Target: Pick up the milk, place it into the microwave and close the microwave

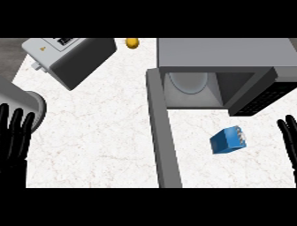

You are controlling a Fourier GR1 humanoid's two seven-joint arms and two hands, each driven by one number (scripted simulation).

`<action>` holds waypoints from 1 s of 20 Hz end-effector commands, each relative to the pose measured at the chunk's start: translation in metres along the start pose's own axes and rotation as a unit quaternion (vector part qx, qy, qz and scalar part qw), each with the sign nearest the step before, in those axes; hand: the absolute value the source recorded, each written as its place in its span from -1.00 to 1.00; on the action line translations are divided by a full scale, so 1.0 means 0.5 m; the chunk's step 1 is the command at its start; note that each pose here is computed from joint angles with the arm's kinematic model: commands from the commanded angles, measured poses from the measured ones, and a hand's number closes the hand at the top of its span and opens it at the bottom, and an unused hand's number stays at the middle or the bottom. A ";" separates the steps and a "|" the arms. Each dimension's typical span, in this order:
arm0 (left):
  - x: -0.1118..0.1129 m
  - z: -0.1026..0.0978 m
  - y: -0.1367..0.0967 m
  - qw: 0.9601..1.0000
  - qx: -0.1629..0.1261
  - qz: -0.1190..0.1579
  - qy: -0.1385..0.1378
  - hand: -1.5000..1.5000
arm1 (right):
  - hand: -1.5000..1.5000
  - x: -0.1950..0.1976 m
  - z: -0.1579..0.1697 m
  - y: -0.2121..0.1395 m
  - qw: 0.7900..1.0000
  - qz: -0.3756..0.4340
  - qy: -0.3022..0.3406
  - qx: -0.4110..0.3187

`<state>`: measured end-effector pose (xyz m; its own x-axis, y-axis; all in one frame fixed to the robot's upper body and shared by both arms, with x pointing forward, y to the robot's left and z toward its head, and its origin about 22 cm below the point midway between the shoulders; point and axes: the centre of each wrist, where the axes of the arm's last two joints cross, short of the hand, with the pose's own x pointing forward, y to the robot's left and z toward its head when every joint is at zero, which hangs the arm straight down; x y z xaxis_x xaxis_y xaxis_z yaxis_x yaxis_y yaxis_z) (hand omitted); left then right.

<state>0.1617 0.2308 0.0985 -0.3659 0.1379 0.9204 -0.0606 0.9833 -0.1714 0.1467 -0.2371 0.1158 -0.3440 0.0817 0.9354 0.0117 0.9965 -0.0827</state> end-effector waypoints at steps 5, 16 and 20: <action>-0.017 0.072 -0.001 1.000 0.008 0.016 0.006 -1.00 | -1.00 -0.043 0.030 -0.008 1.000 0.009 0.026 -0.006; -0.049 0.161 0.001 1.000 -0.002 0.015 0.000 -1.00 | -1.00 -0.161 0.049 -0.003 0.998 -0.023 0.057 -0.027; -0.078 0.159 -0.007 1.000 0.008 0.010 -0.003 -1.00 | -1.00 -0.240 0.061 -0.002 0.996 0.000 0.065 -0.062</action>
<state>0.1014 0.2181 0.0492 -0.3611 0.1667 0.9175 -0.0586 0.9779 -0.2007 0.1521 -0.2465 0.0175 -0.2344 0.0590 0.9704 0.0828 0.9957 -0.0406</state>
